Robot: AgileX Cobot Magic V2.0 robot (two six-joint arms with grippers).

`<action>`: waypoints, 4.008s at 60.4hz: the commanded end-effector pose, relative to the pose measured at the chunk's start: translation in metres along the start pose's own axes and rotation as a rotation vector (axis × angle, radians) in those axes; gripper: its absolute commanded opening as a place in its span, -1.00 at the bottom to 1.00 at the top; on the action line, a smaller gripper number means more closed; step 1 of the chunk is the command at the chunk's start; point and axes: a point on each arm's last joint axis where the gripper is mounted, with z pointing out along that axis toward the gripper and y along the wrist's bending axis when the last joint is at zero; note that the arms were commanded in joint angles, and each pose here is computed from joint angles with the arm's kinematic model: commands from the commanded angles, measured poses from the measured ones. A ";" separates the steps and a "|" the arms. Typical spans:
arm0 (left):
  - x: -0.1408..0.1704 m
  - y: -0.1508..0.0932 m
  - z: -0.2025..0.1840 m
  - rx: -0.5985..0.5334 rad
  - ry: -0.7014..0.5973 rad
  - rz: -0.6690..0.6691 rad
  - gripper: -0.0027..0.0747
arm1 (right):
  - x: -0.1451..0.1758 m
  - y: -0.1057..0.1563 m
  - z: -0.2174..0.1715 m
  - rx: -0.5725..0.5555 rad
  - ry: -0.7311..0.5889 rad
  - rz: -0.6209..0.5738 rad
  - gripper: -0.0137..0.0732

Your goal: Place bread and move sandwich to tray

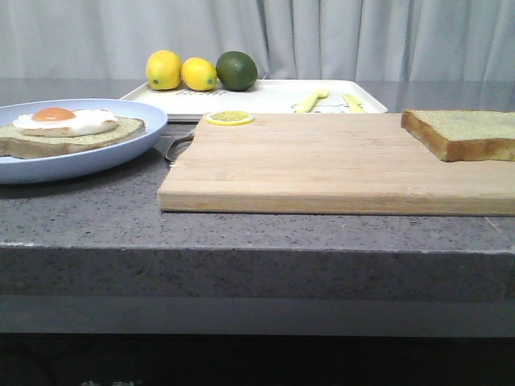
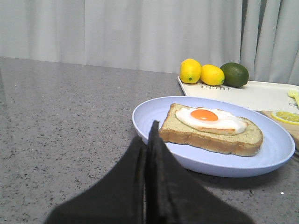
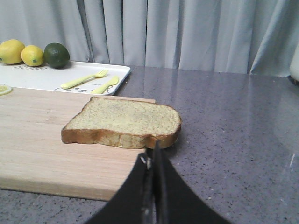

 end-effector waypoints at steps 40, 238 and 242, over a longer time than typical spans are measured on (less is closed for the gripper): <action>-0.008 -0.001 -0.002 0.010 -0.104 -0.008 -0.98 | -0.010 0.000 -0.003 0.006 -0.114 -0.008 -0.84; -0.144 -0.062 0.094 0.297 0.295 0.162 0.21 | -0.088 -0.114 0.215 -0.201 0.995 0.559 0.73; -0.144 -0.062 0.094 0.297 0.295 0.162 0.21 | -0.081 -0.113 0.222 -0.270 0.980 0.605 0.73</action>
